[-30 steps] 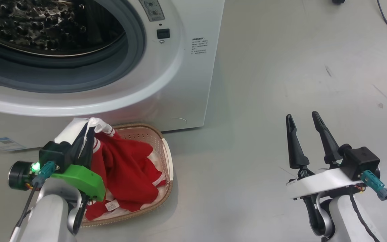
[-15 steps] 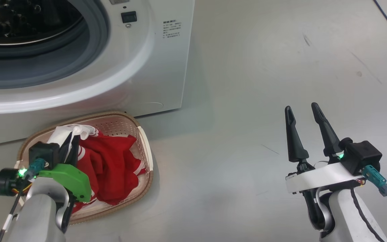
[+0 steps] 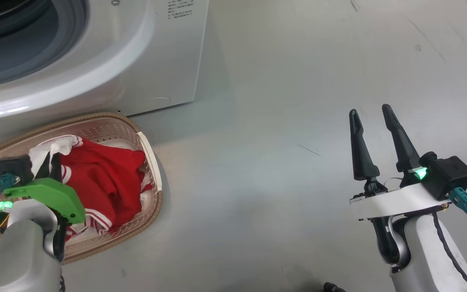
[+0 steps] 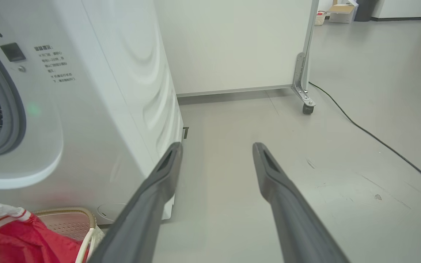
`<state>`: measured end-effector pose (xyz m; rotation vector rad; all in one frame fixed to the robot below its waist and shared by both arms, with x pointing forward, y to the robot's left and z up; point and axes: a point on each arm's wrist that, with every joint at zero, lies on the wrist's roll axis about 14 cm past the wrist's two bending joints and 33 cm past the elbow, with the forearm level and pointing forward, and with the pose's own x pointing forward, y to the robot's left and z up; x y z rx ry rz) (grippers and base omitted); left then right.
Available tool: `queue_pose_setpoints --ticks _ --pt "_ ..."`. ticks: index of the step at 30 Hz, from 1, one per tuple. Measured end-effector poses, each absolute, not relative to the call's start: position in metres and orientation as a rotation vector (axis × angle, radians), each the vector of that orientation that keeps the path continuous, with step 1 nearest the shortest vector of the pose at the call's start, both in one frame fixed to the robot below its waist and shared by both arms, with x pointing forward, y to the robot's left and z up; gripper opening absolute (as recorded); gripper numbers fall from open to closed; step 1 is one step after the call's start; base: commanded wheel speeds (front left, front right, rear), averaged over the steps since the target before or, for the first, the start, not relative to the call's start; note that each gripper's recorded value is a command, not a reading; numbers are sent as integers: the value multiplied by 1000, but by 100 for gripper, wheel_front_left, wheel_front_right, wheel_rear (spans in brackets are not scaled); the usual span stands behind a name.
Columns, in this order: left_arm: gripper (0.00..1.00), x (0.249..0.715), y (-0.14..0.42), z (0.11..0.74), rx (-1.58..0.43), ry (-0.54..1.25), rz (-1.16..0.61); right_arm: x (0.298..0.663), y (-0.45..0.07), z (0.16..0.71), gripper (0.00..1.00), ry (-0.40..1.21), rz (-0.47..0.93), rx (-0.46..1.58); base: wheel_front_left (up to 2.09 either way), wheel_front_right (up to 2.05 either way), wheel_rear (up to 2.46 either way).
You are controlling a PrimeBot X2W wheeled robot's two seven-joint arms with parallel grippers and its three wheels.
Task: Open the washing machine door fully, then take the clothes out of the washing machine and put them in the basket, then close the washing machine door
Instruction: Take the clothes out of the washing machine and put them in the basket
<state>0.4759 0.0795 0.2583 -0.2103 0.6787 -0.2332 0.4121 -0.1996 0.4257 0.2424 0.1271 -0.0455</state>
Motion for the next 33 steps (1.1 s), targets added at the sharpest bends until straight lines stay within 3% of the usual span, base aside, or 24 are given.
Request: queue_pose_setpoints --ticks 11,12,13,14,24,33 --pt "0 450 99 208 -307 864 -56 416 -209 415 100 152 -67 208 0 0 0" --pt "15 445 100 205 -311 889 -50 416 -208 415 100 153 -66 207 0 0 0" --pt "49 442 100 202 -311 902 -47 416 -208 415 100 153 -64 205 0 0 0" --pt "100 441 101 202 -310 905 -42 416 -208 414 100 153 -63 204 0 0 0" --pt "100 451 97 215 -302 864 -67 419 -204 419 100 137 -51 207 0 0 0" --pt "100 465 78 256 -248 698 -198 423 -196 432 100 99 -23 222 0 0 0"
